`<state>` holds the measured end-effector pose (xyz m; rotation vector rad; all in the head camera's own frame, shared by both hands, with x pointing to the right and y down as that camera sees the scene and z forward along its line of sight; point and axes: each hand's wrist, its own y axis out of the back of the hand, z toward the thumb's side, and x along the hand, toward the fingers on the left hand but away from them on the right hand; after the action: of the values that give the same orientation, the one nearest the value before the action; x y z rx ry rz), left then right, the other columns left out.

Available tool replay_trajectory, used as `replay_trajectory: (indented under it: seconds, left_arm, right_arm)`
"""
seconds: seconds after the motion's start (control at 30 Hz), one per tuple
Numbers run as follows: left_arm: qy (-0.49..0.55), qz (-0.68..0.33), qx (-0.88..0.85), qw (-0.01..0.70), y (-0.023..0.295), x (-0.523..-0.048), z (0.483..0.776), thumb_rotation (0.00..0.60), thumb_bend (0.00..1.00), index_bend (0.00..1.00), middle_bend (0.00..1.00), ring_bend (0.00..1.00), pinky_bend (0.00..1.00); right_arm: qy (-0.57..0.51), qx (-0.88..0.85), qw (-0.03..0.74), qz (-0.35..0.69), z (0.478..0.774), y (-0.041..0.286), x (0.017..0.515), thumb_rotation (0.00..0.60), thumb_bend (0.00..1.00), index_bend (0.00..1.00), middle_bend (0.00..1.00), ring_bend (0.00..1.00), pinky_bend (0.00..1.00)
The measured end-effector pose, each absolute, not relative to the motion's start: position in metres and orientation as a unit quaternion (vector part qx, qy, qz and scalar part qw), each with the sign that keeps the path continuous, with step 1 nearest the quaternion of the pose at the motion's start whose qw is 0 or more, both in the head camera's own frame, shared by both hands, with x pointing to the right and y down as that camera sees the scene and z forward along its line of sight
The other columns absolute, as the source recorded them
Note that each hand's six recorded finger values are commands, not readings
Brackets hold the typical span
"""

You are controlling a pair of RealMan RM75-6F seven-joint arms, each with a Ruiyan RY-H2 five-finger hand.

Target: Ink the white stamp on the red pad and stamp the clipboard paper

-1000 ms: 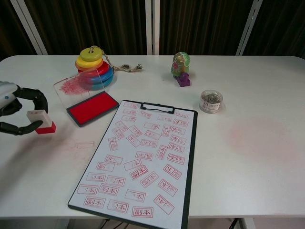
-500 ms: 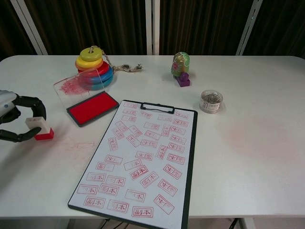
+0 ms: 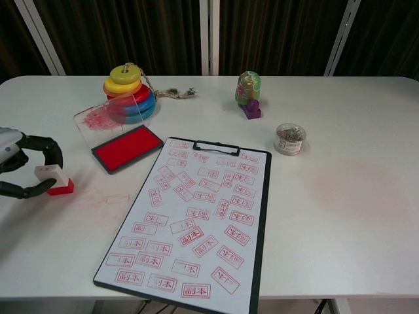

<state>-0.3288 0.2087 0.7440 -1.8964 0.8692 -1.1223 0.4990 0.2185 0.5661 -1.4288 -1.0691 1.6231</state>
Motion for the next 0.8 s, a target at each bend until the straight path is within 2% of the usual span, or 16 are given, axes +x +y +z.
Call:
replay_trajectory:
  seconds: [0.5, 0.73, 0.8]
  left_arm:
    - [0.341, -0.437, -0.743, 0.375, 0.208, -0.3295, 0.744, 0.6, 0.29, 0.43, 0.49, 1.0, 1.0]
    - [0.344, -0.431, -0.744, 0.378, 0.2082, -0.3291, 0.7406, 0.6, 0.25, 0.31, 0.43, 1.0, 1.0]
    - [0.348, -0.425, -0.743, 0.381, 0.2072, -0.3286, 0.7358, 0.6, 0.23, 0.31, 0.42, 1.0, 1.0]
  right_arm:
    - [-0.413, -0.554, 0.355, 0.63, 0.5676, 0.2187, 0.4992, 0.6, 0.24, 0.0, 0.0, 0.0, 0.0]
    - [-0.415, -0.552, 0.356, 0.63, 0.5661, 0.2182, 0.5002, 0.6, 0.25, 0.0, 0.0, 0.0, 0.0]
    - [-0.417, -0.55, 0.358, 0.629, 0.5646, 0.2175, 0.5008, 0.6, 0.25, 0.0, 0.0, 0.0, 0.0]
